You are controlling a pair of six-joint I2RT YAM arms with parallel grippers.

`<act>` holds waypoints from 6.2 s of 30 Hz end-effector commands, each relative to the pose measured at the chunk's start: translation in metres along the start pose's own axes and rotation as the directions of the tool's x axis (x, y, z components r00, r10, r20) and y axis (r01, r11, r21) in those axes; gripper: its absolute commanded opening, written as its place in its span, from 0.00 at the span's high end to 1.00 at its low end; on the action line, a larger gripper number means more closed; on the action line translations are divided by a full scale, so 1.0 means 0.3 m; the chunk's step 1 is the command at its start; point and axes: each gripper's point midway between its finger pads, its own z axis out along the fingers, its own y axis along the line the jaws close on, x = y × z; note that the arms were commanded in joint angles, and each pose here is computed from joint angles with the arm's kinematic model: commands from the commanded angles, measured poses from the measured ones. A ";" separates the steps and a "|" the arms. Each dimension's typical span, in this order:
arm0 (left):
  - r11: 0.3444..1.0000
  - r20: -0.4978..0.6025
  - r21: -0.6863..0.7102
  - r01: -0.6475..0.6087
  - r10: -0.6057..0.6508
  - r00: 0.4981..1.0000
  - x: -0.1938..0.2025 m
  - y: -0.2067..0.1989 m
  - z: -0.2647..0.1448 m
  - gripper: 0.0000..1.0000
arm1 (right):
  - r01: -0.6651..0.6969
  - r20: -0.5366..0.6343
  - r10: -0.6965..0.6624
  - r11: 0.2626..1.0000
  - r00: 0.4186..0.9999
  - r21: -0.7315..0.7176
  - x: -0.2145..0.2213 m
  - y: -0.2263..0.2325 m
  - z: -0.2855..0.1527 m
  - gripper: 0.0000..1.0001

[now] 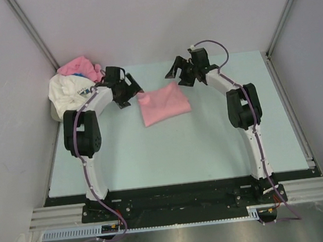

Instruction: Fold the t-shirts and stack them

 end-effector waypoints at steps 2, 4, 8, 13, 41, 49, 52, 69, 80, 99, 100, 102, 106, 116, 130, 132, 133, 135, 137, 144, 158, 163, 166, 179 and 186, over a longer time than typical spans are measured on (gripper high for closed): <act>0.999 0.199 -0.026 -0.025 0.030 0.980 -0.199 -0.056 -0.151 0.00 | 0.071 0.136 -0.079 0.996 0.988 0.058 -0.165 -0.007 -0.067 0.00; 0.999 0.209 0.001 -0.045 0.043 0.977 -0.187 -0.082 -0.201 0.00 | 0.124 0.187 -0.135 0.990 0.973 0.066 -0.198 0.042 -0.144 0.00; 0.989 0.205 0.104 -0.108 0.085 0.975 -0.079 -0.205 -0.319 0.00 | 0.182 0.223 -0.195 0.980 0.955 0.076 -0.186 0.131 -0.258 0.00; 0.946 0.003 0.293 -0.136 0.142 0.990 0.247 -0.347 -0.314 0.00 | 0.174 0.168 -0.184 0.982 0.968 0.073 -0.077 0.146 -0.342 0.00; 0.797 -0.176 0.600 -0.064 0.210 0.962 0.515 -0.514 -0.206 0.00 | 0.157 0.085 -0.165 0.983 0.983 0.096 0.137 0.044 -0.485 0.00; 0.810 -0.203 0.587 -0.008 0.156 0.967 0.477 -0.381 0.020 0.01 | 0.147 0.036 -0.152 0.982 0.988 0.116 0.177 -0.013 -0.443 0.00; 0.829 -0.227 0.560 0.015 0.135 0.964 0.496 -0.288 0.071 0.01 | 0.151 0.016 -0.154 0.980 0.988 0.127 0.195 -0.027 -0.438 0.00; 0.806 -0.198 0.592 -0.020 0.170 0.966 0.423 -0.335 -0.214 0.00 | 0.207 0.021 -0.214 0.962 0.977 0.177 0.217 0.023 -0.498 0.00; 0.984 -0.076 0.036 -0.175 0.177 0.981 0.355 0.013 -0.317 0.00 | 0.315 -0.006 -0.316 0.947 0.949 0.055 0.235 0.199 -0.370 0.00; 0.980 -0.111 0.177 -0.090 0.111 0.988 0.424 0.042 -0.279 0.00 | 0.231 -0.037 -0.230 0.973 0.972 0.014 0.237 0.038 -0.075 0.00; 0.980 -0.112 0.179 -0.086 0.107 0.988 0.426 0.042 -0.282 0.00 | 0.223 -0.047 -0.222 0.974 0.974 0.032 0.262 -0.002 -0.082 0.00; 0.974 -0.102 0.207 -0.093 0.116 0.988 0.427 0.017 -0.301 0.00 | 0.216 -0.038 -0.214 0.975 0.976 0.056 0.264 -0.037 -0.100 0.01; 0.960 -0.087 0.252 -0.119 0.145 0.986 0.425 -0.048 -0.339 0.00 | 0.225 -0.025 -0.224 0.972 0.974 0.065 0.258 -0.035 -0.111 0.00; 0.957 -0.188 0.245 -0.153 0.202 0.961 0.595 -0.216 -0.304 0.00 | 0.292 0.181 -0.333 0.931 0.925 0.218 0.032 0.121 -0.375 0.00; 0.946 -0.277 0.323 -0.022 0.116 0.954 0.677 -0.340 -0.056 0.00 | 0.296 0.231 -0.370 0.907 0.900 0.299 0.035 0.157 -0.673 0.01; 0.944 -0.287 0.328 -0.012 0.112 0.951 0.680 -0.354 -0.020 0.00 | 0.292 0.224 -0.365 0.908 0.904 0.300 0.048 0.144 -0.672 0.00; 0.943 -0.299 0.332 0.004 0.101 0.949 0.685 -0.358 -0.009 0.00 | 0.287 0.223 -0.360 0.909 0.906 0.302 0.051 0.140 -0.672 0.00; 0.946 -0.306 0.324 0.015 0.090 0.948 0.693 -0.352 0.025 0.00 | 0.286 0.211 -0.356 0.910 0.910 0.301 0.067 0.126 -0.665 0.00; 0.948 -0.314 0.318 0.023 0.082 0.946 0.697 -0.352 0.044 0.00 | 0.286 0.206 -0.355 0.910 0.912 0.300 0.075 0.121 -0.661 0.00; 0.962 -0.326 0.266 0.057 0.035 0.945 0.682 -0.274 0.126 0.00 | 0.276 0.193 -0.342 0.912 0.920 0.305 0.095 0.094 -0.642 0.00; 0.985 -0.329 0.150 0.089 -0.035 0.944 0.302 -0.030 0.180 0.00 | 0.256 0.183 -0.315 0.923 0.931 0.288 0.120 0.066 -0.588 0.00; 0.988 -0.316 0.125 0.091 -0.047 0.948 0.177 0.025 0.223 0.00 | 0.255 0.184 -0.310 0.928 0.933 0.271 0.123 0.072 -0.568 0.00; 0.984 -0.294 0.155 0.087 -0.038 0.955 0.099 -0.014 0.221 0.00 | 0.258 0.177 -0.311 0.927 0.934 0.271 0.130 0.067 -0.557 0.00; 0.957 -0.152 0.283 -0.056 0.103 0.983 0.058 -0.229 -0.042 0.00 | 0.244 0.186 -0.314 0.915 0.931 0.322 0.120 0.059 -0.594 0.00; 0.961 0.062 0.119 -0.248 0.242 0.968 0.091 -0.206 -0.405 0.00 | 0.192 0.187 -0.331 0.832 0.925 0.521 0.092 -0.015 -0.713 0.00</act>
